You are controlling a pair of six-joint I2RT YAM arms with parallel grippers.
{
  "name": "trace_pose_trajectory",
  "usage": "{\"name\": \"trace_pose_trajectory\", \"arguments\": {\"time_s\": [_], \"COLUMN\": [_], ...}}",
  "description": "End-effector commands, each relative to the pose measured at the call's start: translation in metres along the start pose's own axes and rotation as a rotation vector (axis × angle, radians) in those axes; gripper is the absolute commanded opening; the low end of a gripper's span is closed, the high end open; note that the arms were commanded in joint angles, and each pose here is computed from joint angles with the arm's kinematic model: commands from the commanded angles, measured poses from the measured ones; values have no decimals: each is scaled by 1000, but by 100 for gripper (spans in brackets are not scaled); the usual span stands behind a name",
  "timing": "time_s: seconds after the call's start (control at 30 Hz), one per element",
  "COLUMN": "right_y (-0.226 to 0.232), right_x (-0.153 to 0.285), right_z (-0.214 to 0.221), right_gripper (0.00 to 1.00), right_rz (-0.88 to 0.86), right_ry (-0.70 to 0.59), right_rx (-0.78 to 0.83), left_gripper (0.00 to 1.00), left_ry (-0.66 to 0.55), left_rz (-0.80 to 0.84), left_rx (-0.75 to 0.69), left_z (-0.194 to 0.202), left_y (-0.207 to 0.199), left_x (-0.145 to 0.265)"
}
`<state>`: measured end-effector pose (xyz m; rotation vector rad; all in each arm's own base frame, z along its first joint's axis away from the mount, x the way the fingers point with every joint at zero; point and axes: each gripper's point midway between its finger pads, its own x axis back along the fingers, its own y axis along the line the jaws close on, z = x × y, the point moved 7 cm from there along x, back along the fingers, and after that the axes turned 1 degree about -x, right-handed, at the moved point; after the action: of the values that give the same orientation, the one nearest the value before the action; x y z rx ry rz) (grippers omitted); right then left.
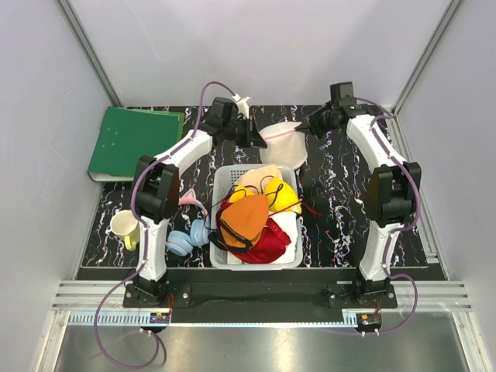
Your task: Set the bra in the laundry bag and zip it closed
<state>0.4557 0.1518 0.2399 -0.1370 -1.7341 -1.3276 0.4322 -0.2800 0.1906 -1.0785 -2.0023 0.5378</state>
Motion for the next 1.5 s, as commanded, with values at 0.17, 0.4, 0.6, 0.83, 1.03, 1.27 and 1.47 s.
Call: {"name": "trace_pose_trajectory", "arguments": {"time_s": [0.17, 0.4, 0.6, 0.83, 1.03, 1.27, 1.47], "right_y": [26, 31, 9, 25, 19, 4, 0], "right_x": [-21, 3, 23, 10, -9, -10, -9], "right_z": [-44, -45, -10, 29, 26, -4, -26], "right_gripper": [0, 59, 74, 73, 52, 0, 0], "right_rz": [-174, 51, 70, -101, -81, -77, -197], "right_ry": [121, 64, 98, 180, 180, 148, 315], "right_rx": [212, 296, 197, 10, -36, -18, 83], "left_gripper": [0, 0, 0, 0, 0, 0, 0], "left_ry": [5, -58, -85, -69, -55, -51, -34], "left_rz": [-4, 96, 143, 153, 168, 41, -124], "left_rx": [-70, -4, 22, 19, 19, 15, 47], "left_z": [-14, -34, -36, -30, -26, -29, -30], "left_y": [4, -23, -37, -47, -54, -25, 28], "left_x": [26, 20, 2, -10, -13, 4, 30]}}
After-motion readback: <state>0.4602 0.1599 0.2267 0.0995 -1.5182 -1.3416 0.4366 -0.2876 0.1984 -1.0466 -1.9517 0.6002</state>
